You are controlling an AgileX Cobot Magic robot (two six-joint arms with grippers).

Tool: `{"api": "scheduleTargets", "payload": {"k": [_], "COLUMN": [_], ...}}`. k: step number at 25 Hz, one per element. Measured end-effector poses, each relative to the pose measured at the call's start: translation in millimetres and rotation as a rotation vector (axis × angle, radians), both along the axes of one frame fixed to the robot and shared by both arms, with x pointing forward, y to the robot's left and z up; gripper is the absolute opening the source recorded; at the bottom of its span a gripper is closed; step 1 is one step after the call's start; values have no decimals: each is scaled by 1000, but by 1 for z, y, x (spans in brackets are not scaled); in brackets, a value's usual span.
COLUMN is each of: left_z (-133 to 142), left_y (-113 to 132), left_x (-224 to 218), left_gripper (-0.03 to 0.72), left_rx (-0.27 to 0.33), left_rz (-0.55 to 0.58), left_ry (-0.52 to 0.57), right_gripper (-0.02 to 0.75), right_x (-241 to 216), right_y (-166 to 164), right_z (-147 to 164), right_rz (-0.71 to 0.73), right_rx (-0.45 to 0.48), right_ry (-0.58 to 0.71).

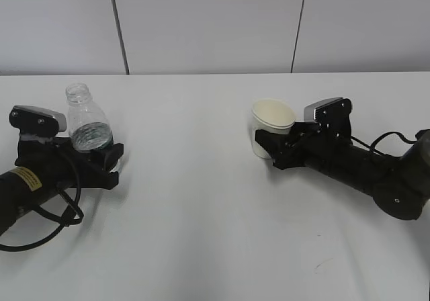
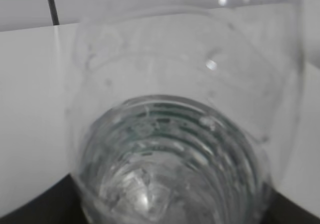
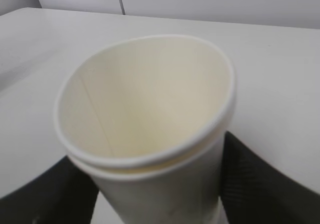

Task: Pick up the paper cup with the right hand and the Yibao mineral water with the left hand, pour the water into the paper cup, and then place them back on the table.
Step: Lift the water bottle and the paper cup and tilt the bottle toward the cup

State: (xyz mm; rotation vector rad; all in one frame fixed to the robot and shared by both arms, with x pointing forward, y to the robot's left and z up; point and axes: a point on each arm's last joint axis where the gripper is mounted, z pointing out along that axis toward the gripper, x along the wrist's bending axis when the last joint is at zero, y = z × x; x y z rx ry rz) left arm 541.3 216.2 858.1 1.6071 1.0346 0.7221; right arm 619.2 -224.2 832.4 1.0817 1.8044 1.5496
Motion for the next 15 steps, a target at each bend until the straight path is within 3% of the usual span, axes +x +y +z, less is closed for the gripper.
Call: {"api": "scheduleTargets", "payload": {"k": [10,15], "left_z": [0,0], "left_y": [0,0], "left_x": [0,0], "left_gripper": [406,365], "left_rx": [0,1], "left_rz": [-3,-5], "left_ry": [0,0], "right_gripper": [515,515], "right_x": [0,-2], "right_y": [0,3], "right_z": [0,0], "right_rz": [6,47], "right_rx": [-2,-13], "right_ry": [0,-4]}}
